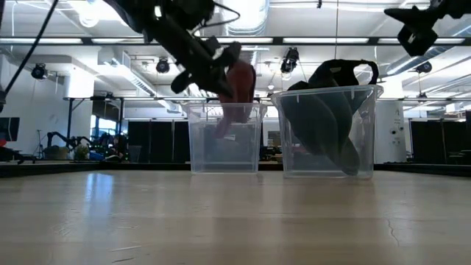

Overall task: Pick & Place hat
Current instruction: Put the red cap into the left transparent bin

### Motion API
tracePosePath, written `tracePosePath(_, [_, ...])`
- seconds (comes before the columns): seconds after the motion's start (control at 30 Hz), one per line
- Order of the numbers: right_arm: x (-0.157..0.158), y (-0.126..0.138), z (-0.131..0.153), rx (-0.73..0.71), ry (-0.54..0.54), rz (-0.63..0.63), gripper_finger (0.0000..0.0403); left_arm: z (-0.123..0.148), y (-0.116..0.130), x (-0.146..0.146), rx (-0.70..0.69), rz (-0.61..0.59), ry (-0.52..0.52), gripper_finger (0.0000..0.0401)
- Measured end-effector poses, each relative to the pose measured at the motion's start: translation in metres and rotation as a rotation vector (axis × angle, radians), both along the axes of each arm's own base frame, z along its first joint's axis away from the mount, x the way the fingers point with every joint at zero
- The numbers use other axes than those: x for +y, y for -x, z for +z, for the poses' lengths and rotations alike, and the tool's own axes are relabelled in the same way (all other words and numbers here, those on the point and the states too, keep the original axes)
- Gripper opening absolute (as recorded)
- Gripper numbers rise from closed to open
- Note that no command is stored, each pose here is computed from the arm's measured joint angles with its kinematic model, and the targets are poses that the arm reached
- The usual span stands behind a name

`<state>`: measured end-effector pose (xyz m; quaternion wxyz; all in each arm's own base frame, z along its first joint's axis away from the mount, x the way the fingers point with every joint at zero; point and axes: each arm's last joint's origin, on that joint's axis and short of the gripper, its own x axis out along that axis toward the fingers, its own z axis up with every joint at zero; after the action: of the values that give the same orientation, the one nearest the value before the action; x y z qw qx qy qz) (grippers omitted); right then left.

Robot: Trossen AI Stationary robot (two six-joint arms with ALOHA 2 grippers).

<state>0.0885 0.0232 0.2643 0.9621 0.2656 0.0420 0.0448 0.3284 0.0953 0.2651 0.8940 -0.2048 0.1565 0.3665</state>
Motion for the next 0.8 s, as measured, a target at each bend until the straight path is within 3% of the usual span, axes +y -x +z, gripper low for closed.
tracePosePath(0.23, [-0.003,0.009,-0.028,-0.025,0.018,0.0,0.0249,-0.031,-0.013,0.004,0.092,0.022,0.014,0.0012])
tracePosePath(0.4, [-0.004,0.013,-0.05,-0.037,-0.029,-0.002,0.0251,-0.039,-0.017,0.006,0.103,0.037,0.02,0.0012])
tracePosePath(0.63, [-0.003,0.006,-0.076,0.075,-0.002,-0.048,0.0247,-0.055,-0.014,0.006,0.204,0.048,-0.006,0.0014])
tracePosePath(0.7, [-0.003,0.005,-0.081,0.122,-0.09,-0.045,0.0249,-0.055,-0.012,0.005,0.214,0.047,-0.011,0.0015])
tracePosePath(0.8, [-0.001,0.007,-0.077,0.103,-0.099,0.013,0.0249,-0.052,-0.009,0.005,0.219,0.039,-0.029,0.0017])
